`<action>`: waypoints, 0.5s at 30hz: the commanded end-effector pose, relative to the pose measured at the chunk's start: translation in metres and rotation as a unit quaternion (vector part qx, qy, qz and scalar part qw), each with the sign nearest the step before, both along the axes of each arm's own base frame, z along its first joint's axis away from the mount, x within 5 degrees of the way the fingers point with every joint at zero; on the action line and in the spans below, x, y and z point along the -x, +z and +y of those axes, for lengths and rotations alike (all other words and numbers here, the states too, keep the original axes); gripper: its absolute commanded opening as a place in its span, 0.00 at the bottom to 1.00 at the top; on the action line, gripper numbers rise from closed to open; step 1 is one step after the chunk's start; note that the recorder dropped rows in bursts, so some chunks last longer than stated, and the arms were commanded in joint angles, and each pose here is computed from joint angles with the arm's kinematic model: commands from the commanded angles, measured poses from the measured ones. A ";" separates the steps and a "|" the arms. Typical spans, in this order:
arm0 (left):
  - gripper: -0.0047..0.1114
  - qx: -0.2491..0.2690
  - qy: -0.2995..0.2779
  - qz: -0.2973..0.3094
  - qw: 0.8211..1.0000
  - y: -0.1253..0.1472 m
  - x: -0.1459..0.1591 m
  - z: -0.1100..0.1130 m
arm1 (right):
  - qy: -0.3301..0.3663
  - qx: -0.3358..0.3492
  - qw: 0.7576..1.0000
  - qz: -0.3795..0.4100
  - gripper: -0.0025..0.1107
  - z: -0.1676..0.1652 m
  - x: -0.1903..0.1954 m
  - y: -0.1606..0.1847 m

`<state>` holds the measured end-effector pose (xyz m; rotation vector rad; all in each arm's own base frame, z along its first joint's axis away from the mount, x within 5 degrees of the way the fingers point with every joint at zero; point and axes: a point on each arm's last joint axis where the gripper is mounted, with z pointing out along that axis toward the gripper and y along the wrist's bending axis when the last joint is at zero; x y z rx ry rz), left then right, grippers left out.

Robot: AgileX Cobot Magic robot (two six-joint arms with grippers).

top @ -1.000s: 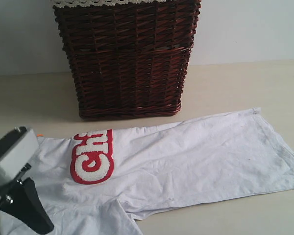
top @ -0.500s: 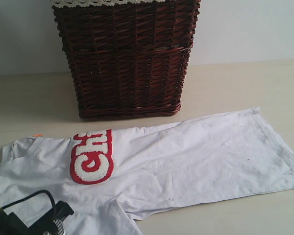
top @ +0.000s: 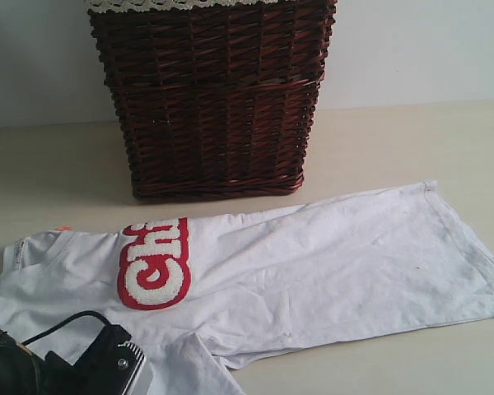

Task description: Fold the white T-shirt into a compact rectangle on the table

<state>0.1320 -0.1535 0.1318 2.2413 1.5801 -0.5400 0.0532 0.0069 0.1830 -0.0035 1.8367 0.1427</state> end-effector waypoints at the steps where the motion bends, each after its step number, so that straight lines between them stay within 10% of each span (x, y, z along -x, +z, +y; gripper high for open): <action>1: 0.04 0.008 0.046 0.019 0.999 0.001 0.000 -0.002 | 0.001 0.001 1.000 -0.004 0.11 0.000 0.000 -0.001; 15: 0.04 0.015 0.138 0.112 0.984 0.024 -0.006 0.023 | 0.001 0.001 1.000 -0.004 0.11 0.000 0.000 -0.001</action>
